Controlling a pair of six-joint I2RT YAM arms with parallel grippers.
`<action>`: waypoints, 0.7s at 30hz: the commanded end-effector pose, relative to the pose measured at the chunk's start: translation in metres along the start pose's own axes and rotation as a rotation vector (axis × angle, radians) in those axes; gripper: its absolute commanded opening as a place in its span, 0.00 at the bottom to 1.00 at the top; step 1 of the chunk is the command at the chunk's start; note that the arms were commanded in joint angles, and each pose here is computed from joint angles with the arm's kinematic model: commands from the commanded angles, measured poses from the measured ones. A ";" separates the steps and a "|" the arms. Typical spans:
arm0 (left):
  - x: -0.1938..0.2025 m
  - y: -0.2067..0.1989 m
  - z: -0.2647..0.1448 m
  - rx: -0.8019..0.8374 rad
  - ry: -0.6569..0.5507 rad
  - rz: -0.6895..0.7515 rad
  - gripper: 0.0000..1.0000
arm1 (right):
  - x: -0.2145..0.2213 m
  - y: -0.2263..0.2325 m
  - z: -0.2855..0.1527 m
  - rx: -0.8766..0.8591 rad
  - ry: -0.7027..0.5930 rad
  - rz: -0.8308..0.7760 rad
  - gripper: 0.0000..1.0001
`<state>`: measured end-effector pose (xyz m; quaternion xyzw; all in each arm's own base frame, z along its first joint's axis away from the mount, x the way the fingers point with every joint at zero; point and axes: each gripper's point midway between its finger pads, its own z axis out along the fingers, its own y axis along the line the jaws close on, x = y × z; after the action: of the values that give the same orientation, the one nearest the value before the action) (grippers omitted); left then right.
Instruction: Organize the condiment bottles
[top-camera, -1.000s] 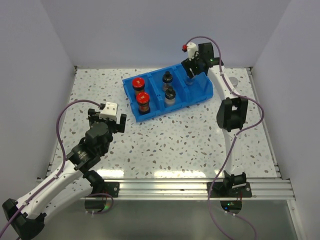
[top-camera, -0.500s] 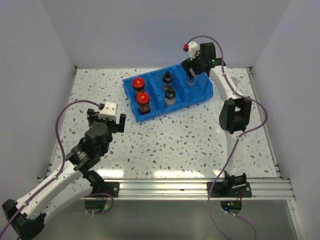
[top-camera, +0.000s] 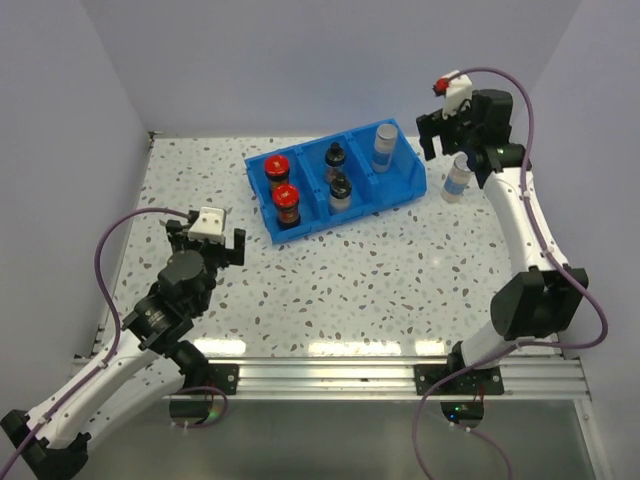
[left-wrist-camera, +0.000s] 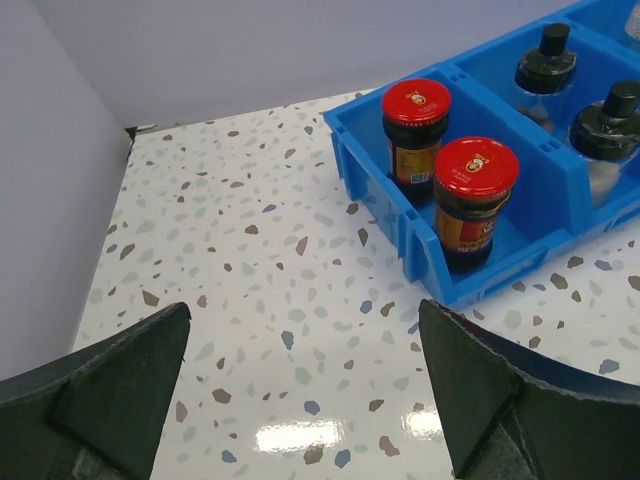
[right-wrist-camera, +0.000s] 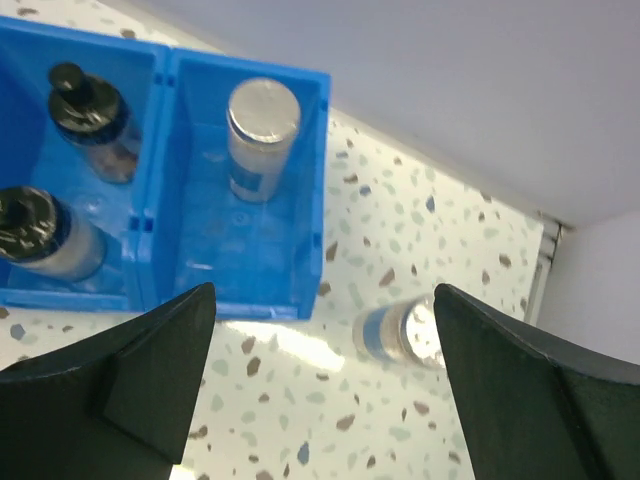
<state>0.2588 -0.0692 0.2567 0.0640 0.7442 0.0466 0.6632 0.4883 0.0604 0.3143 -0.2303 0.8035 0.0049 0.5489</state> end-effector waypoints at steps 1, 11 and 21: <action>-0.009 0.000 -0.001 0.009 -0.032 -0.028 1.00 | 0.038 -0.007 -0.011 0.048 0.052 0.081 0.93; -0.010 -0.003 -0.002 0.031 -0.037 -0.035 1.00 | 0.139 -0.037 -0.030 0.216 0.207 0.351 0.93; -0.010 -0.002 -0.002 0.024 -0.036 -0.034 1.00 | 0.171 -0.090 0.013 0.502 0.235 0.471 0.92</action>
<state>0.2572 -0.0738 0.2590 0.0718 0.7411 0.0318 0.6668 0.4547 -0.0597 0.1648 0.0405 0.8964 -0.0634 0.4368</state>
